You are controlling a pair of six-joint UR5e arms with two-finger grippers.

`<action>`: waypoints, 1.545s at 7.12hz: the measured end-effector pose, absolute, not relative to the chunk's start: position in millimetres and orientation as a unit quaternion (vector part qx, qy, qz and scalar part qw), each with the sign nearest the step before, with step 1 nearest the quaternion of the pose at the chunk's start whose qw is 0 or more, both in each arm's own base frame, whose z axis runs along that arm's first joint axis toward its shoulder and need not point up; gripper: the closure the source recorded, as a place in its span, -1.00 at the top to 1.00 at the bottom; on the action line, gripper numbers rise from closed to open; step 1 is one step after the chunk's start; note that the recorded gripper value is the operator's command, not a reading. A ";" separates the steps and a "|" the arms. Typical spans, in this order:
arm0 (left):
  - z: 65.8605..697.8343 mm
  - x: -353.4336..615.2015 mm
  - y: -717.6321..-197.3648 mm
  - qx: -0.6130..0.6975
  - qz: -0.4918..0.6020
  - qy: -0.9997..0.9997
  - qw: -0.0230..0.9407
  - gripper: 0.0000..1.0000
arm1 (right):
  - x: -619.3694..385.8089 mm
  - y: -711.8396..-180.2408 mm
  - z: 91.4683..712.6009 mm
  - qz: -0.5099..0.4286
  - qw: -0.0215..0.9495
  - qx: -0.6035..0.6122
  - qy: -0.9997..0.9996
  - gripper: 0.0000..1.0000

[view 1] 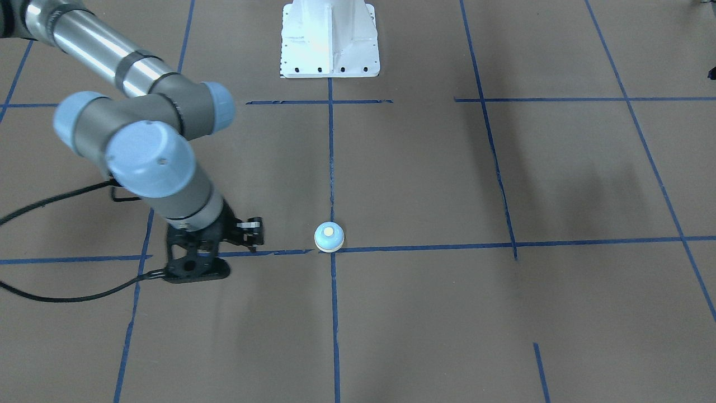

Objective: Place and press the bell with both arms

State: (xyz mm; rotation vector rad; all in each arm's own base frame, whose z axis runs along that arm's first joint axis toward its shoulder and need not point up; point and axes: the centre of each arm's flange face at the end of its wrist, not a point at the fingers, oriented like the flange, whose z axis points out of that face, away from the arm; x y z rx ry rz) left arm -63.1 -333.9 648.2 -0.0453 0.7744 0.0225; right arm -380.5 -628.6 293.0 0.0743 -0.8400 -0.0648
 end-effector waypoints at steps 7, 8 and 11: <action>639.7 -62.6 -339.3 -0.013 0.014 0.377 0.926 1.00 | -22.6 -443.1 569.6 -0.166 0.922 0.036 -0.347 1.00; 639.6 -62.6 -339.4 -0.013 0.015 0.377 0.926 1.00 | 6.6 -415.7 598.0 -0.138 0.927 0.018 -0.349 1.00; 638.8 -62.5 -339.5 -0.013 0.015 0.378 0.926 1.00 | 40.1 -379.0 628.6 -0.092 0.930 -0.004 -0.355 1.00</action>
